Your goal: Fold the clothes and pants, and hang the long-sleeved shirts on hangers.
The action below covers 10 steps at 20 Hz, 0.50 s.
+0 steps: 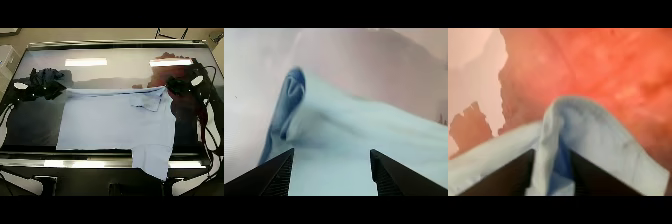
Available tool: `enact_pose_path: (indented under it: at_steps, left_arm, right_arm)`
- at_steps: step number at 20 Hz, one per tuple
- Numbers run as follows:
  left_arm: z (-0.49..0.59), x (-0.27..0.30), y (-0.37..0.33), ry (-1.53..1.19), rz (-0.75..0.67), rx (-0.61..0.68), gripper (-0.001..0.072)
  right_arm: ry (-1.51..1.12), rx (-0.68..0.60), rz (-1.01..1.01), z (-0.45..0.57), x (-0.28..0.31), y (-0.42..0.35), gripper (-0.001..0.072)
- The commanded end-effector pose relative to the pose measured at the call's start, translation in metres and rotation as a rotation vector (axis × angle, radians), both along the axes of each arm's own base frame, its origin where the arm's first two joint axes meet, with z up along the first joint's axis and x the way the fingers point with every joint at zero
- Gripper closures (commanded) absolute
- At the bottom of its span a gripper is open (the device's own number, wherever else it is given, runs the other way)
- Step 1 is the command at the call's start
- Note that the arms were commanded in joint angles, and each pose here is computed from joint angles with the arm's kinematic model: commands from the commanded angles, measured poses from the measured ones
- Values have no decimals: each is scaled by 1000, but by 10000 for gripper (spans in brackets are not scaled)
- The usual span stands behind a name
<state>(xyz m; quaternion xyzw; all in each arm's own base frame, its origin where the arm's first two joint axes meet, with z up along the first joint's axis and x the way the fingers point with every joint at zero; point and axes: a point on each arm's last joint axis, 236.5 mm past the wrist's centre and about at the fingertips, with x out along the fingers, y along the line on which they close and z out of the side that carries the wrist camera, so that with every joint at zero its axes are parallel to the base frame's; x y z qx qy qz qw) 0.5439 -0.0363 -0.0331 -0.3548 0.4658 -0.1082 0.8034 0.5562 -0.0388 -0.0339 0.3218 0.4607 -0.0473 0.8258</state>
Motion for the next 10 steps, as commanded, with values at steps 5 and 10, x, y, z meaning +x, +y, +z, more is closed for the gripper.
enact_pose_path:
  at_steps: [5,10]
  left_arm:
    - [-3,-192,87,629,-247,84,187]
    - [-48,-314,65,695,-252,21,191]
  right_arm:
    - [593,108,143,14,-199,-61,155]
    - [706,104,110,-15,-295,-41,155]
